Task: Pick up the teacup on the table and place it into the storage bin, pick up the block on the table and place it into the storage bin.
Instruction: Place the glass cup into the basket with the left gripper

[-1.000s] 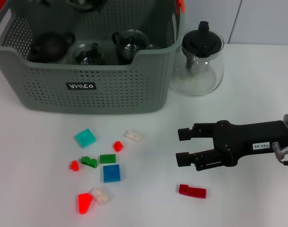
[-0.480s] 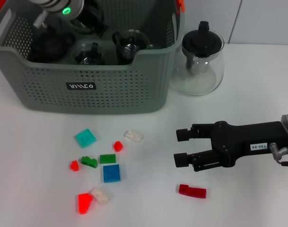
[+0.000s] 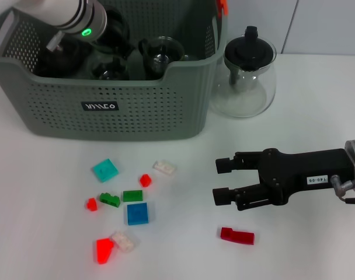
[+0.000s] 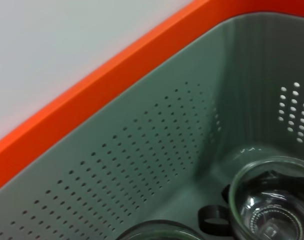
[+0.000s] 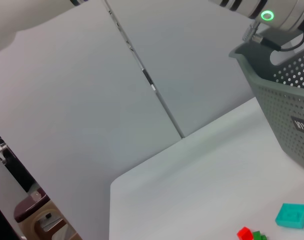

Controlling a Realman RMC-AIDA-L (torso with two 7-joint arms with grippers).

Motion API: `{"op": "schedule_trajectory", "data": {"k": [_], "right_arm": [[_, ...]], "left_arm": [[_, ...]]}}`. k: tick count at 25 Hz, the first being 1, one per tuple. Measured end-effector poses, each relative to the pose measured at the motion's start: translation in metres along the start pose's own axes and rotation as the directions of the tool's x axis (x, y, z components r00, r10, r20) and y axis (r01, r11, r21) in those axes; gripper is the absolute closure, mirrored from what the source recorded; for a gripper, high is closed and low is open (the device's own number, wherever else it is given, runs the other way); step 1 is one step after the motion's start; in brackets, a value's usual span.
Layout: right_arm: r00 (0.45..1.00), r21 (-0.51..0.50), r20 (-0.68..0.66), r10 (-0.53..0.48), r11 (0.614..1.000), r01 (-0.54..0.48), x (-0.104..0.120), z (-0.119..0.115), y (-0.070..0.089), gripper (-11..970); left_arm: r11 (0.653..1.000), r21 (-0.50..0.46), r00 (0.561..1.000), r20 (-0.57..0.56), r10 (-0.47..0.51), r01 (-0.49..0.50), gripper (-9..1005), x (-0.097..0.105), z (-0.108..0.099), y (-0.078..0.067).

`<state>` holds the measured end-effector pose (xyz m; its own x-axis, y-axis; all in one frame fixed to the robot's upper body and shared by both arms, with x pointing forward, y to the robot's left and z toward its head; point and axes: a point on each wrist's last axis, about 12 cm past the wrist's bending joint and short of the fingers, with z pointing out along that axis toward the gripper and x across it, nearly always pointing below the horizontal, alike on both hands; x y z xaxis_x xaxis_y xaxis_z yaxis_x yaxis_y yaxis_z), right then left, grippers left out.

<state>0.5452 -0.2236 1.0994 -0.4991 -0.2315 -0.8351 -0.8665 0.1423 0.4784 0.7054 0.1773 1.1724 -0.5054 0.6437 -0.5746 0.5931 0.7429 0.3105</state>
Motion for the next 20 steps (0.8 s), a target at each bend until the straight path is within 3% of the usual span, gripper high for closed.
{"op": "schedule_trajectory", "data": {"k": [6,13,20], "right_arm": [[1.000,0.009,-0.003,0.003,1.000,-0.002,0.0008,0.0009,-0.0010,32],[1.000,0.008,-0.003,0.003,1.000,-0.003,0.0004,0.0018,-0.0010,32],[1.000,0.009,-0.002,0.003,1.000,-0.003,0.0002,0.0016,-0.0011,32]], "left_arm": [[0.999,-0.001,0.999,-0.005,0.035,-0.035,939,0.0028,0.0046,-0.0090],[0.999,-0.007,0.999,0.000,0.041,-0.041,932,0.0021,0.0052,-0.0100],[0.999,-0.011,0.999,0.005,0.043,-0.043,843,0.0015,0.0052,-0.0095]]}}
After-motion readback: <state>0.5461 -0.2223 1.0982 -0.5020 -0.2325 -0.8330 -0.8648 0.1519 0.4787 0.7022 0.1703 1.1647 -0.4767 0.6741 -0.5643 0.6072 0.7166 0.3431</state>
